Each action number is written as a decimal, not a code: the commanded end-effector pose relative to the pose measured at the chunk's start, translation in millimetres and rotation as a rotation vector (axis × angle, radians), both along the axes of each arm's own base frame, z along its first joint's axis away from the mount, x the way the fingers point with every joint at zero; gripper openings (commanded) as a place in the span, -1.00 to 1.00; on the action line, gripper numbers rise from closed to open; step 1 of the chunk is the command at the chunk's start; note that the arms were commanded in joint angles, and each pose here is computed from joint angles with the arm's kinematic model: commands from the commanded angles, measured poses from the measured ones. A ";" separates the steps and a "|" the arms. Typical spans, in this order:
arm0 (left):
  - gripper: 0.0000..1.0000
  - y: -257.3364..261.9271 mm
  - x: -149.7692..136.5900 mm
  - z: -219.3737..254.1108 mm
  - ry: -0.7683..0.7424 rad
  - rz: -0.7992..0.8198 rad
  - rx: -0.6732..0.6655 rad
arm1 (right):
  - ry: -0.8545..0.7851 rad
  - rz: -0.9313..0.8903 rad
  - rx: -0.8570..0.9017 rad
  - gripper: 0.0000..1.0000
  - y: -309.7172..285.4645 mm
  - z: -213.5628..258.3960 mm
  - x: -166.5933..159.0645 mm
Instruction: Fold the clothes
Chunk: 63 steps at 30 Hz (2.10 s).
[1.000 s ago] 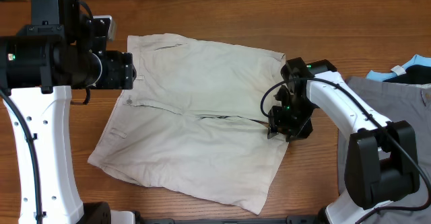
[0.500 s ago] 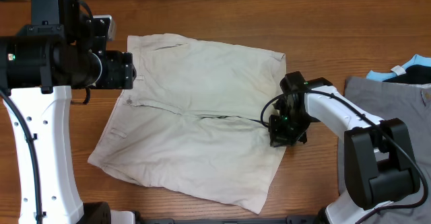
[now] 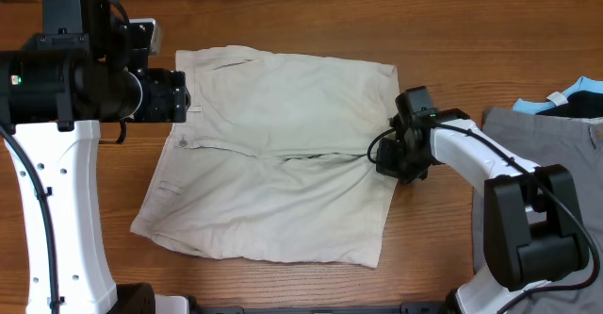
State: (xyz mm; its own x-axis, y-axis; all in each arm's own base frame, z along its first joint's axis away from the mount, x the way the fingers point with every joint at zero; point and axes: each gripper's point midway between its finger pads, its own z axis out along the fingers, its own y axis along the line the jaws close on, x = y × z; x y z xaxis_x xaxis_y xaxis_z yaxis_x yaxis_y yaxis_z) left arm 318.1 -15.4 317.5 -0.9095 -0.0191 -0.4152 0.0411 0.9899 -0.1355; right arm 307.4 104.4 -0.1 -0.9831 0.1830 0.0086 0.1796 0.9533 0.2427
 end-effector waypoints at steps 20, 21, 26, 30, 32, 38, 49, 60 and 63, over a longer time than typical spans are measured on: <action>0.61 15.1 1.1 -2.1 0.001 0.036 0.075 | -0.106 -0.108 0.194 0.04 -62.1 107.7 18.6; 0.61 15.1 1.1 -2.1 0.001 0.036 0.074 | -0.116 -0.108 0.188 0.04 -62.4 116.6 13.3; 0.75 7.2 -4.4 -3.8 0.024 0.017 0.033 | -0.206 -0.104 0.173 0.14 -61.2 168.5 -19.0; 0.82 5.9 -15.7 -8.1 0.073 0.015 0.027 | -0.291 -0.165 0.115 0.24 -68.6 206.0 -53.2; 0.81 5.7 -17.4 -8.8 0.081 0.019 0.023 | -0.280 -0.228 0.088 0.32 -73.0 213.0 -74.4; 0.83 4.5 -21.4 -37.3 0.173 0.047 0.004 | -0.160 -0.325 0.103 0.36 -68.7 184.3 -116.1; 0.84 0.5 -61.2 -168.6 0.515 0.093 -0.026 | 0.270 -0.406 0.276 -0.13 -31.2 58.2 -173.9; 0.88 14.2 -86.4 -228.5 0.609 0.196 -0.059 | 0.315 -0.498 0.186 0.11 -42.8 14.2 -185.1; 0.89 24.0 -91.1 -231.2 0.624 0.237 -0.073 | 0.333 -0.510 0.188 0.07 -41.3 5.7 -193.4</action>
State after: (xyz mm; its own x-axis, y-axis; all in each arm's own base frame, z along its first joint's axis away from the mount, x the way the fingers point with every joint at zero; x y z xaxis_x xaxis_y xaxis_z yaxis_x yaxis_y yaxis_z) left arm 229.8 3.2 88.0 -0.9618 -0.2001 0.1868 -0.2250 0.9665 -0.1233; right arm 121.7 63.6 12.4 -0.7416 0.5671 0.3584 0.6651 0.6915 0.2818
